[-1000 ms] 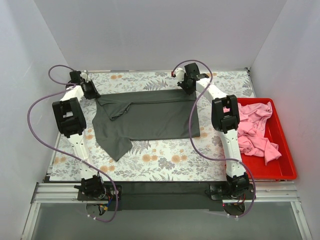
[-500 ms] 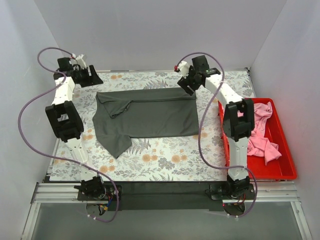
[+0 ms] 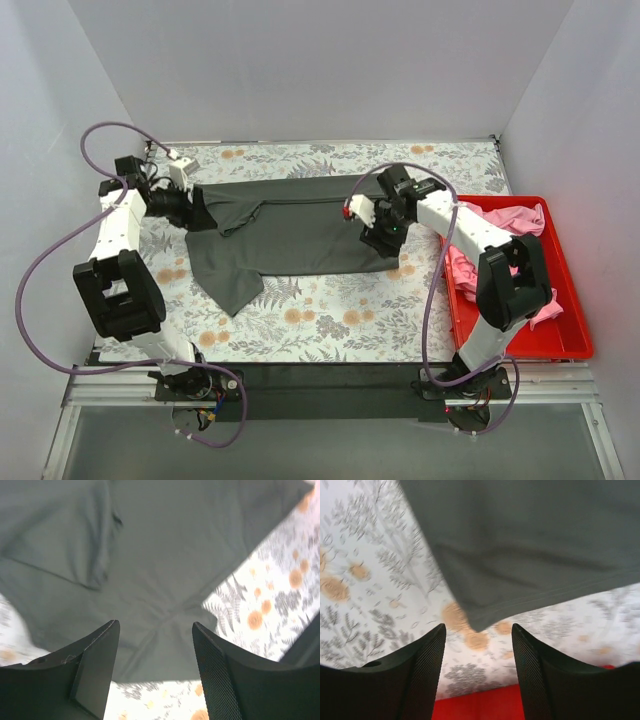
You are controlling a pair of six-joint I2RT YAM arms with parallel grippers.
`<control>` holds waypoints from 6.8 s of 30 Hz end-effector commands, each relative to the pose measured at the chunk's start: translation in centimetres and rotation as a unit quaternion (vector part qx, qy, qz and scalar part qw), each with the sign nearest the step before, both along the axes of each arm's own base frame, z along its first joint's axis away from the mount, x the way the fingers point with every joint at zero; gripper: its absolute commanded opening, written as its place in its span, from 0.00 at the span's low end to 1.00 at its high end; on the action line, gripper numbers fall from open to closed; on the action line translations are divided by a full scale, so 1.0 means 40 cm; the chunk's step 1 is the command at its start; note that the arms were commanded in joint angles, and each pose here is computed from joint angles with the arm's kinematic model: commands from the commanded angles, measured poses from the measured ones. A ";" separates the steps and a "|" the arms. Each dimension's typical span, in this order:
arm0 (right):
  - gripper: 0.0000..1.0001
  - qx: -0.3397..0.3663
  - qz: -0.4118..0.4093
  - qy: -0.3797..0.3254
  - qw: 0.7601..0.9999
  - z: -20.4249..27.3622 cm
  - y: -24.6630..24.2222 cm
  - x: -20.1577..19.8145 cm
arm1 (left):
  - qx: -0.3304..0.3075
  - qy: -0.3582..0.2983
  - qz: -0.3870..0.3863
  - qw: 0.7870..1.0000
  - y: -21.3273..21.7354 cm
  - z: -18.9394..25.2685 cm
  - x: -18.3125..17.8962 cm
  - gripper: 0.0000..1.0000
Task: Fold and stack the t-shirts
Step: Fold the tshirt
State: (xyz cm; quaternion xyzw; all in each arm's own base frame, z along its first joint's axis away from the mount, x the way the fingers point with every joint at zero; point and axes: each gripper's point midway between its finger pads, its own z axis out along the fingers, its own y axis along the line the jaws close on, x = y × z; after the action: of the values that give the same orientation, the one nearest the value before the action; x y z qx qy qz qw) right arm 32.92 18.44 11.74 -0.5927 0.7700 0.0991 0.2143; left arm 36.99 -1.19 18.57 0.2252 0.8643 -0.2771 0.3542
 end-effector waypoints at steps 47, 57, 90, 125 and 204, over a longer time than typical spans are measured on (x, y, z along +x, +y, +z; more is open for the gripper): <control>0.01 -0.110 0.009 0.039 0.993 -0.271 -0.105 -0.082 | 0.325 -0.017 -0.243 0.914 0.063 -0.354 -0.237 0.43; 0.01 -0.110 0.008 0.043 0.993 -0.274 -0.104 -0.081 | 0.337 0.008 -0.254 0.907 0.064 -0.452 -0.284 0.40; 0.01 -0.089 0.007 -0.018 0.996 -0.086 -0.136 0.092 | 0.267 0.002 -0.194 0.944 0.062 -0.204 -0.066 0.00; 0.01 -0.120 0.012 -0.029 0.992 -0.149 -0.137 0.271 | 0.290 -0.005 -0.174 0.941 0.070 -0.274 0.151 0.00; 0.38 0.040 -0.276 0.253 0.926 -0.214 -0.129 0.115 | 0.083 0.184 0.081 0.976 0.166 -0.370 -0.038 0.46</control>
State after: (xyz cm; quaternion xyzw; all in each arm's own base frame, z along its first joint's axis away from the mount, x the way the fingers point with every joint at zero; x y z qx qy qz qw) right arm 38.19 13.07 3.90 -0.3111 0.9261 0.2009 0.0725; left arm 35.10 5.15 4.13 0.1292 0.9474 -0.2250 0.1874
